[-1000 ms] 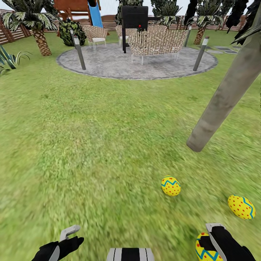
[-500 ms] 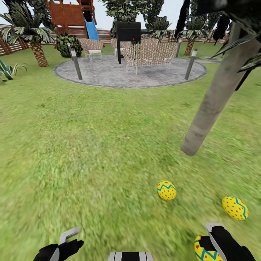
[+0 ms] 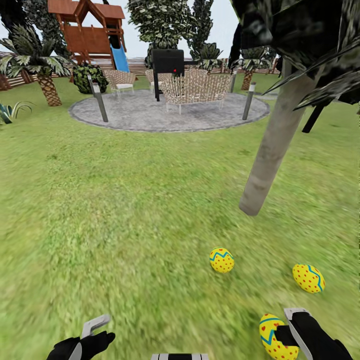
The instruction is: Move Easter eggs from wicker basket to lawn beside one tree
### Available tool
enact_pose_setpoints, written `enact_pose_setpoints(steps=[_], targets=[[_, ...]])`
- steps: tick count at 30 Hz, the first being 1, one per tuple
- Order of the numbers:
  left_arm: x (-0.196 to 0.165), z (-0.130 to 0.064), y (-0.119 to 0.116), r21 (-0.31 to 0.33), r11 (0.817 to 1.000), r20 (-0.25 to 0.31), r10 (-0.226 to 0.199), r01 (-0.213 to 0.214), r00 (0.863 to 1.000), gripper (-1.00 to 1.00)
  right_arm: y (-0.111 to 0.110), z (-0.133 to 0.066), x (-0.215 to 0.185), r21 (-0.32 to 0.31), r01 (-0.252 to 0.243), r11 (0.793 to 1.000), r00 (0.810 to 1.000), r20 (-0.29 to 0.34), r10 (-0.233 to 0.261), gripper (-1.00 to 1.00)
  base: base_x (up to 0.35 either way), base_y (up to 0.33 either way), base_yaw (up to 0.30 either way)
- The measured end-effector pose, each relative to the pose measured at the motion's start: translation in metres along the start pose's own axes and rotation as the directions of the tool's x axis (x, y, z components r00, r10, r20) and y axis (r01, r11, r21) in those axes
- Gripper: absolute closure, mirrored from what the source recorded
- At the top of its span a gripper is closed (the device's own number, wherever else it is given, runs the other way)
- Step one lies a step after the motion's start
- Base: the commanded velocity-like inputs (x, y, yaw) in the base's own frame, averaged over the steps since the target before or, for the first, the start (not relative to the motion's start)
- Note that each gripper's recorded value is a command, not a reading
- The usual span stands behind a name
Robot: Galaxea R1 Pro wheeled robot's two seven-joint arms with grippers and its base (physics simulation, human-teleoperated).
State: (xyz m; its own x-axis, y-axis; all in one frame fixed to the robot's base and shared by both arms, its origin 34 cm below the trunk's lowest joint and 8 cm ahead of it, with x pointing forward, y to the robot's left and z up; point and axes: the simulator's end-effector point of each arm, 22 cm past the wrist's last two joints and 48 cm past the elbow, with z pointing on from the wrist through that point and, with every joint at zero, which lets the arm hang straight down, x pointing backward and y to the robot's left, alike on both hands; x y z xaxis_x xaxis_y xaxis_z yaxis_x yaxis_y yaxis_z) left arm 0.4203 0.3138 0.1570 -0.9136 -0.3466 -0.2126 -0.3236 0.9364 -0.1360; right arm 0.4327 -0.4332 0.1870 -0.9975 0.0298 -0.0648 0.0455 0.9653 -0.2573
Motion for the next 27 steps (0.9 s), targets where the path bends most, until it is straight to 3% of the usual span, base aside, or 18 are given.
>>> enact_pose_setpoints(steps=[9, 27], targets=[[-0.014, -0.01, -0.006, 0.013, 1.0, 0.035, 0.002, -0.002, 0.999, -1.0, -0.003, -0.013, -0.012, -0.001, -0.009, 1.0, 0.999, 0.037, 0.01, -1.0, -0.035, 0.0, -0.032], [-0.037, -0.033, -0.018, 0.039, 0.999, 0.097, 0.007, -0.011, 0.995, -1.0, -0.01, -0.044, -0.038, -0.011, -0.032, 0.999, 0.993, 0.117, 0.034, -1.0, 0.0, 0.0, -0.248]])
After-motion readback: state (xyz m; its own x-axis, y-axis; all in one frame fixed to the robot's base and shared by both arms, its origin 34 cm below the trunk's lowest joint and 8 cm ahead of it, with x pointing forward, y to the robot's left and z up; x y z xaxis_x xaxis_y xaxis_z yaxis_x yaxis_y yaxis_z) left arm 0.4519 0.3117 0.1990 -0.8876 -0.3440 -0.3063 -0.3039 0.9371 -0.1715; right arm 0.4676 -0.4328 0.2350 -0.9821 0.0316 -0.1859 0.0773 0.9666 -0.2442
